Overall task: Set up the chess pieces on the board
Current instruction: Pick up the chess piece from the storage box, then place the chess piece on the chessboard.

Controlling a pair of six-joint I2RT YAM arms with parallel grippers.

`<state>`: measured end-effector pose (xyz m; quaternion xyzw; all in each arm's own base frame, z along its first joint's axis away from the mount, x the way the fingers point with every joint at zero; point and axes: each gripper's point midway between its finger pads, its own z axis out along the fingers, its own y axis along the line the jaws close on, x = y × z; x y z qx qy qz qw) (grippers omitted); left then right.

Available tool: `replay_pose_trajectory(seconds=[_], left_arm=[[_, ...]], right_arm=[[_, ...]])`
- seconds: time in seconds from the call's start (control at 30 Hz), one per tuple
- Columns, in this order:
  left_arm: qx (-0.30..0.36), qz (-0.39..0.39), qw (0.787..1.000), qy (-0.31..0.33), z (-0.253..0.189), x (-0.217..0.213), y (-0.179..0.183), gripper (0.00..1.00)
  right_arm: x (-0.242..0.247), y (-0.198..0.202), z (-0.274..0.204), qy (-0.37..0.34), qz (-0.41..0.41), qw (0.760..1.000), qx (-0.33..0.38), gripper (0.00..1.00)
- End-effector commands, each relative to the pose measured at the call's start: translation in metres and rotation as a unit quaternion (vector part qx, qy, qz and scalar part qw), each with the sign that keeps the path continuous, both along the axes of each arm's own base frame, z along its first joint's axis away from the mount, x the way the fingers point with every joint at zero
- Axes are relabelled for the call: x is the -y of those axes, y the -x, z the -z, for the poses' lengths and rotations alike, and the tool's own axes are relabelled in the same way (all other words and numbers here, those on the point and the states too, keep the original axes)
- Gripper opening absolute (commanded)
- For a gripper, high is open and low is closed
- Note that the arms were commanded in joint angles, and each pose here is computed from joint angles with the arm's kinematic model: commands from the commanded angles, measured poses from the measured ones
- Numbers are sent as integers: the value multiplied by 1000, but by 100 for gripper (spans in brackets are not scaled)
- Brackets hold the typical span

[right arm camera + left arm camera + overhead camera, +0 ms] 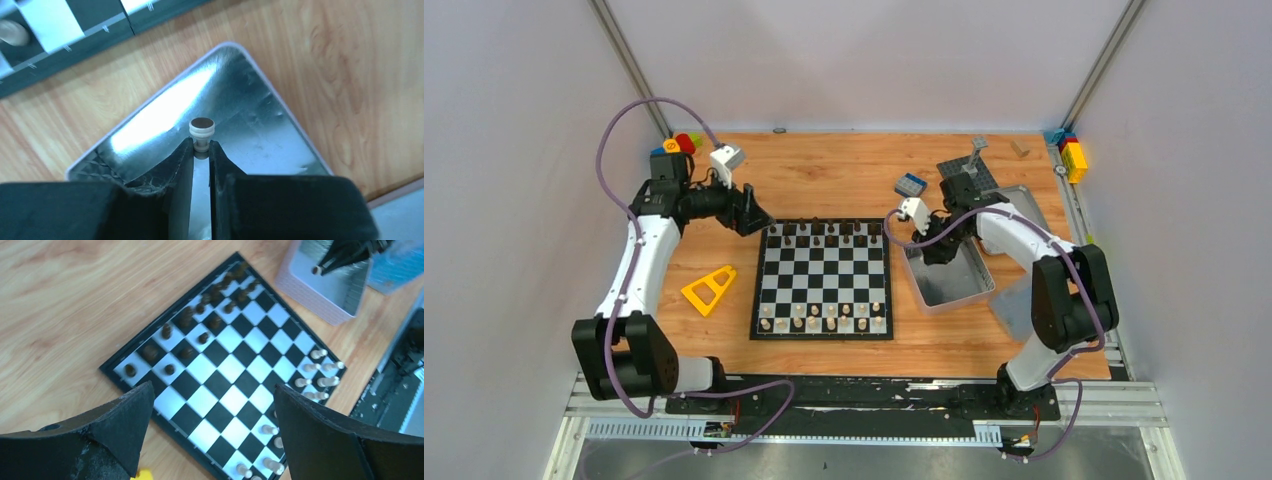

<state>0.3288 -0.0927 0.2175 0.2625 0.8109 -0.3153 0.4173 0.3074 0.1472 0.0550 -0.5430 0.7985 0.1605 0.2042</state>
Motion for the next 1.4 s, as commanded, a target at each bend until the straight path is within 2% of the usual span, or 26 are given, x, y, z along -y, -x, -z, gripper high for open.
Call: replay_pose_trajectory(seconds=[0.0,0.17,0.4,0.53,0.7,0.83,1.07,1.37], left_arm=[[44,69,996,22,-24,42,12,96],[26,121,991,53,-41,93,22,95],[-29,141,983,111,-71,145,28,91],[-76,143,978,131,-72,166,23,86],[-136,143,968,154,-72,183,16,72],[-159,154,962,162,-69,194,16,61],[-194,169,952,163,-58,205,18,56],[-203,183,947,166,-54,211,24,51]], right_arm=[[-35,-6,-78,-106,1,994,23,0],[-75,-1,-136,-190,-25,981,31,0],[-118,0,-195,-246,-56,966,62,0],[-136,5,-213,-268,-70,958,73,0],[-147,9,-221,-277,-76,954,84,0],[-152,8,-220,-279,-70,954,88,0],[-155,5,-216,-276,-61,955,92,0],[-157,2,-213,-269,-56,957,96,0]])
